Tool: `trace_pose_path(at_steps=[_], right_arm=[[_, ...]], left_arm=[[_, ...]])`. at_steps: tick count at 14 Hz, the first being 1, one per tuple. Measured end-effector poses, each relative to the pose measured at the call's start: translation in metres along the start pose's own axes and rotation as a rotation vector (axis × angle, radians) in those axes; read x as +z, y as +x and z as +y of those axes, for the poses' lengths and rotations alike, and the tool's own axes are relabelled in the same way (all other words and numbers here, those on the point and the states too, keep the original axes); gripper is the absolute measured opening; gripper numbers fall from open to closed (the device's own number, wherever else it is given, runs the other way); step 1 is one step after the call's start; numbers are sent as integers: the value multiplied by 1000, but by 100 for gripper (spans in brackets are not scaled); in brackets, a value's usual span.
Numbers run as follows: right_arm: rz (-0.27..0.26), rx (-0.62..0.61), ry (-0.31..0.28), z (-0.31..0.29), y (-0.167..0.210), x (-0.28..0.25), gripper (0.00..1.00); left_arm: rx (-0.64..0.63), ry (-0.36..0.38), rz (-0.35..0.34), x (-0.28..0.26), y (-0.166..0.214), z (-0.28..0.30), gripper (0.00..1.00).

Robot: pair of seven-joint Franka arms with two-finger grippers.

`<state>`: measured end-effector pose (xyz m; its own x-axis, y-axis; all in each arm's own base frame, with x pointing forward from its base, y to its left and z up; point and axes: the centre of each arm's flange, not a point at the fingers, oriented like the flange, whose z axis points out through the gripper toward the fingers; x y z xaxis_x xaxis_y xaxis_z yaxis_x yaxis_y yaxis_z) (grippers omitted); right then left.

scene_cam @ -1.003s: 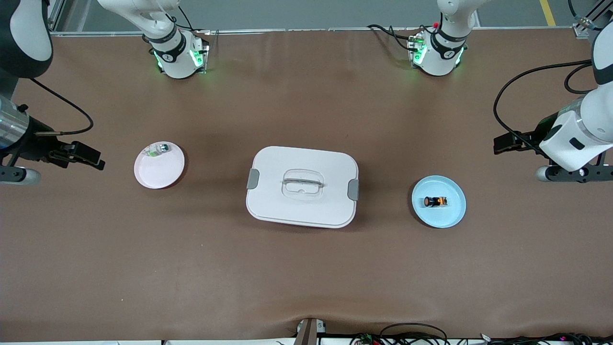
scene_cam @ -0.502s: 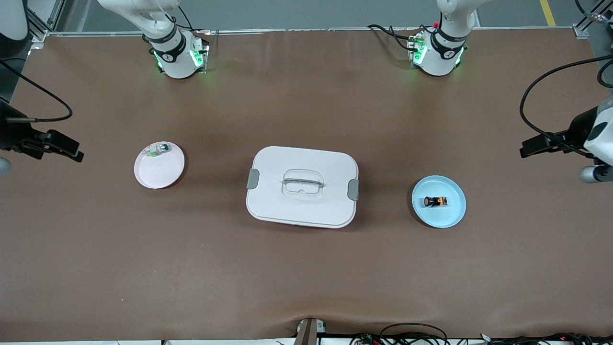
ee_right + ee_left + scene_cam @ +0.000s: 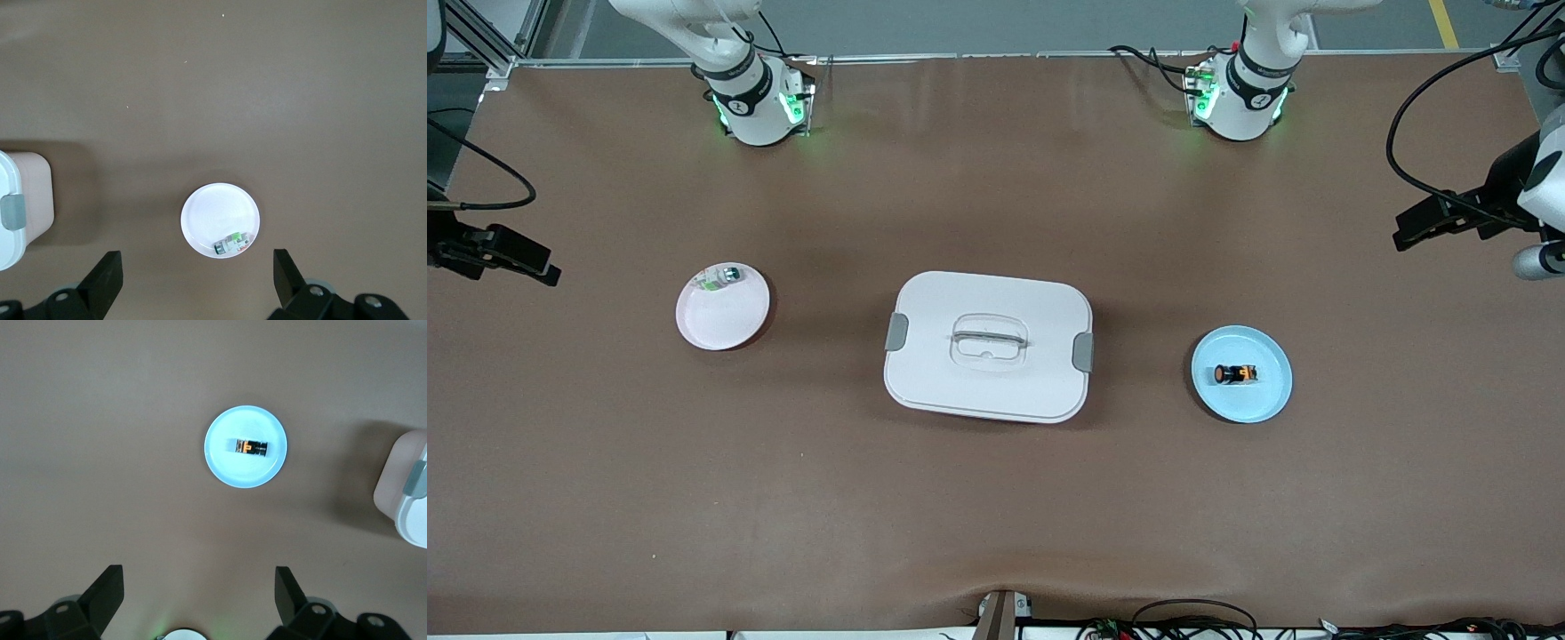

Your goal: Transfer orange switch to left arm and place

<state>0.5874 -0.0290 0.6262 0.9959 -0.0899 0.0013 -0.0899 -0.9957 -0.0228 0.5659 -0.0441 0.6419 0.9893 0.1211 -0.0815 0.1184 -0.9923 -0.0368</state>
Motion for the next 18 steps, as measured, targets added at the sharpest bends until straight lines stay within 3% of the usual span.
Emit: trace_pose_path(at_steps=[5,11,18], right_arm=[[0,-19,0,5,0,0,100],[0,-19,0,5,0,0,100],[1,-20,0,5,0,0,100]], left_arm=[[6,3,-11,4,-7,1,100],[6,-7,30,-14,-23,-2,100],[23,-17,13,-9,-34,5,100]])
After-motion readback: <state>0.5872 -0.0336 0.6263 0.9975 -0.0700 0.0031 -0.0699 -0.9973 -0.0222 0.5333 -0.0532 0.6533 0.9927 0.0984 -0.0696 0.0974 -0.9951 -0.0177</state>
